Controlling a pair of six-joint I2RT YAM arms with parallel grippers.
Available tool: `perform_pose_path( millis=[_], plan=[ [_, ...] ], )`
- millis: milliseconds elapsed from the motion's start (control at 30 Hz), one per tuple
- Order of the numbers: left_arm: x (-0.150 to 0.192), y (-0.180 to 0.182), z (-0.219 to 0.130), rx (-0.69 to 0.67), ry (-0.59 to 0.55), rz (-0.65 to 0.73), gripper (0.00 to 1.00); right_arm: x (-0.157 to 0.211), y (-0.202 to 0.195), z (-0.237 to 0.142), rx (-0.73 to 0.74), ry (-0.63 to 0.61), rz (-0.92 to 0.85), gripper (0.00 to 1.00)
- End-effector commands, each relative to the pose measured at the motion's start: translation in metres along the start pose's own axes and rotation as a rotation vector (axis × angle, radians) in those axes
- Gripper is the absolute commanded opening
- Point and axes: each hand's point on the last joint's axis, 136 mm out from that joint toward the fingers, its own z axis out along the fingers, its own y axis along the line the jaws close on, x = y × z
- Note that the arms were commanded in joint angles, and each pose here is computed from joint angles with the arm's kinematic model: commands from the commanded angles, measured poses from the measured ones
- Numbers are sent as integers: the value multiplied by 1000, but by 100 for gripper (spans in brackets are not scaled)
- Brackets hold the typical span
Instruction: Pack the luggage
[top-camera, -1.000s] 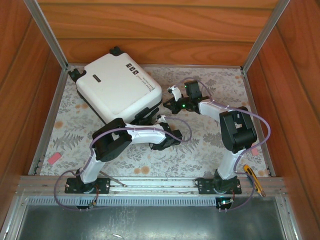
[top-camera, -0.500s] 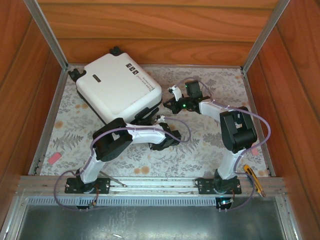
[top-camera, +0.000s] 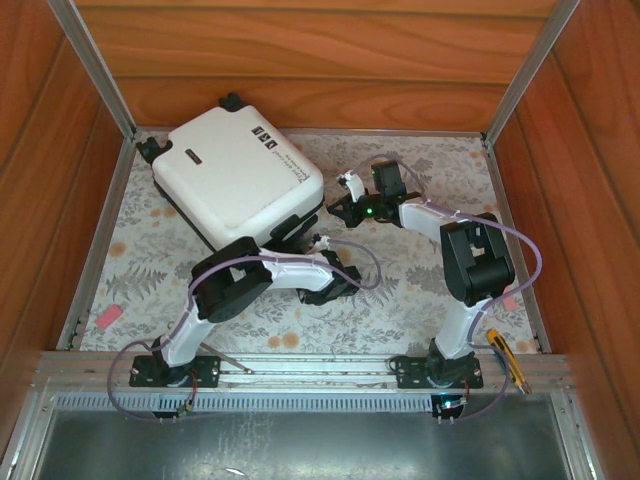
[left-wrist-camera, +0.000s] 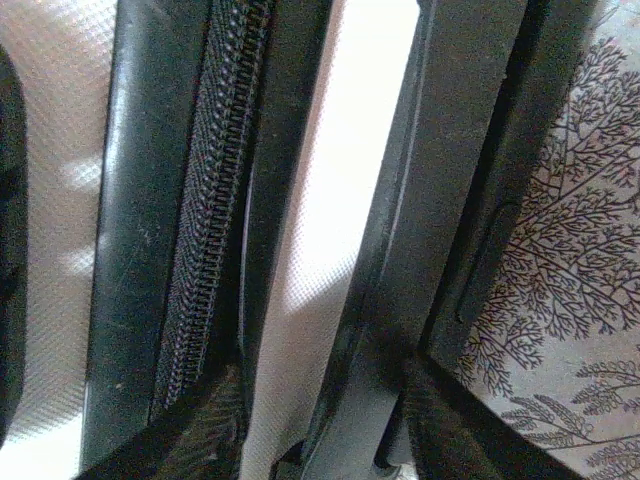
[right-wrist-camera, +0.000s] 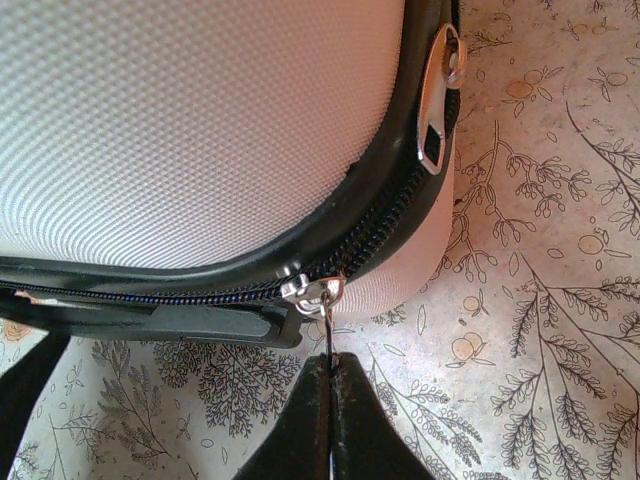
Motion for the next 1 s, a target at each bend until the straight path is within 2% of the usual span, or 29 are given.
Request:
perform_pose_path(
  millis=[0, 100, 133, 267, 400, 567, 633, 833, 967],
  plan=[
    [-5, 19, -13, -153, -77, 63, 41, 4, -13, -11, 44, 25, 31, 0],
    [-14, 36, -19, -247, -102, 43, 41, 4, -13, -10, 40, 28, 33, 0],
    [-15, 28, -28, -240, -131, 61, 41, 4, -14, -10, 39, 28, 36, 0],
    [-9, 36, -31, -216, -116, -23, 42, 5, -13, -9, 31, 33, 43, 0],
    [-1, 36, -28, -144, -82, -59, 48, 3, -13, -9, 31, 31, 40, 0],
    [16, 10, -6, 20, 35, -74, 51, 4, -13, -9, 30, 36, 43, 0],
    [16, 0, -7, 68, 22, -70, 50, 5, -13, -10, 33, 37, 39, 0],
    [4, -12, -31, 80, -56, -37, 50, 5, -13, -9, 36, 41, 39, 0],
    [3, -20, -34, 96, -52, -37, 50, 7, -14, -8, 33, 46, 43, 0]
  ],
)
